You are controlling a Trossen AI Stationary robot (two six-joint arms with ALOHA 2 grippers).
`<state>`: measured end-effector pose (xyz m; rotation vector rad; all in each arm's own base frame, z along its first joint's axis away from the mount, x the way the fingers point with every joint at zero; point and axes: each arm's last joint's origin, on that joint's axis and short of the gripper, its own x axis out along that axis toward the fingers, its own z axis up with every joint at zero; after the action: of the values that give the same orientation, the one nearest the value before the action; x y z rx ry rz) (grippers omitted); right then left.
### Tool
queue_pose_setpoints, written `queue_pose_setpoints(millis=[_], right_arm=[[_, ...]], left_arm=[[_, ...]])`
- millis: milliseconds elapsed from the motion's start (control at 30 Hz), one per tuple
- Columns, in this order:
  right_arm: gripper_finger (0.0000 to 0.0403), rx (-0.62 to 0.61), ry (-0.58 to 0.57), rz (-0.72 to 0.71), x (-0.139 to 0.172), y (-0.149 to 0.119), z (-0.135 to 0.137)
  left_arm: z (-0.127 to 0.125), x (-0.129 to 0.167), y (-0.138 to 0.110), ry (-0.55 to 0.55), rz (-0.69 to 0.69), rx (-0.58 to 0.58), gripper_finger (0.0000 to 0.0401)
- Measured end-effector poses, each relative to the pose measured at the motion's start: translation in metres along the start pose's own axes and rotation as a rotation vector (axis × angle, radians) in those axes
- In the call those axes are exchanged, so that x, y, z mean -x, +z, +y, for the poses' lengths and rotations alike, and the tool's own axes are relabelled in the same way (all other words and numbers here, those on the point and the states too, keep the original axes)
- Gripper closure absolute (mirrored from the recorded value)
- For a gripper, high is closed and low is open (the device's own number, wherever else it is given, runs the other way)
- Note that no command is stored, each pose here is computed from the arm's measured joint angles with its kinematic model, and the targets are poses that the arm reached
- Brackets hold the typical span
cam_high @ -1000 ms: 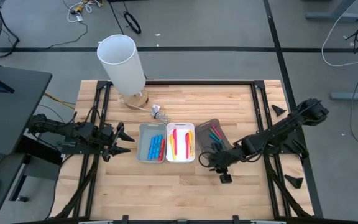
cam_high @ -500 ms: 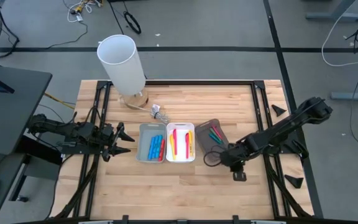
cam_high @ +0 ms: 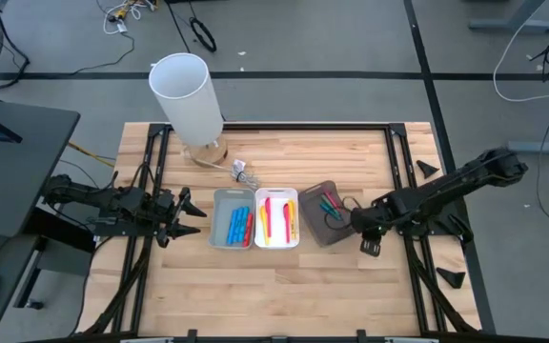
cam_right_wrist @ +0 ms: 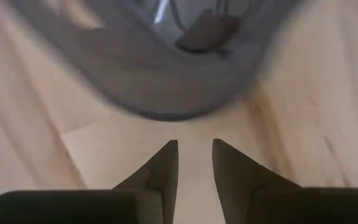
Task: Pick & Place Markers
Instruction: Adjust the black bin, then return to Home Position
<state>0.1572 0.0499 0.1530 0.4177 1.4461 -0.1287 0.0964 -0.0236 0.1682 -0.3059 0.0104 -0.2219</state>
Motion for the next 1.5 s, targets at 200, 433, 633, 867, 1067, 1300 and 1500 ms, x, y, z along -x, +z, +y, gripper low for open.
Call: queue_pose_setpoints(millis=[200,433,633,867,1067,1300,1500], right_arm=[[0.0305,-0.167,-0.076,-0.039,0.008,-0.001,-0.021],[0.0305,-0.193,-0.099,-0.147,0.009,0.011,-0.027],[0.0305,-0.170,0.032,-0.186,0.005,0.022,-0.016],[0.0305,-0.135,0.098,-0.239,0.002,0.029,-0.006],[0.0305,-0.115,0.160,-0.314,0.003,0.038,0.000],[0.0305,-0.115,0.141,-0.243,0.001,0.032,-0.003],[0.0305,-0.050,0.158,-0.121,0.007,0.017,-0.008]], left_arm=[[0.000,0.000,0.000,0.000,0.001,0.000,0.0153],[0.000,0.000,0.000,0.000,0.000,0.000,0.0153],[0.000,0.000,0.000,0.000,0.000,0.000,0.0153],[0.000,0.000,0.000,0.000,0.000,0.000,0.0153],[0.000,0.000,0.000,0.000,0.000,0.000,0.0153],[0.000,0.000,0.000,0.000,0.001,0.000,0.0153],[0.000,0.000,0.000,0.000,0.000,0.000,0.0153]])
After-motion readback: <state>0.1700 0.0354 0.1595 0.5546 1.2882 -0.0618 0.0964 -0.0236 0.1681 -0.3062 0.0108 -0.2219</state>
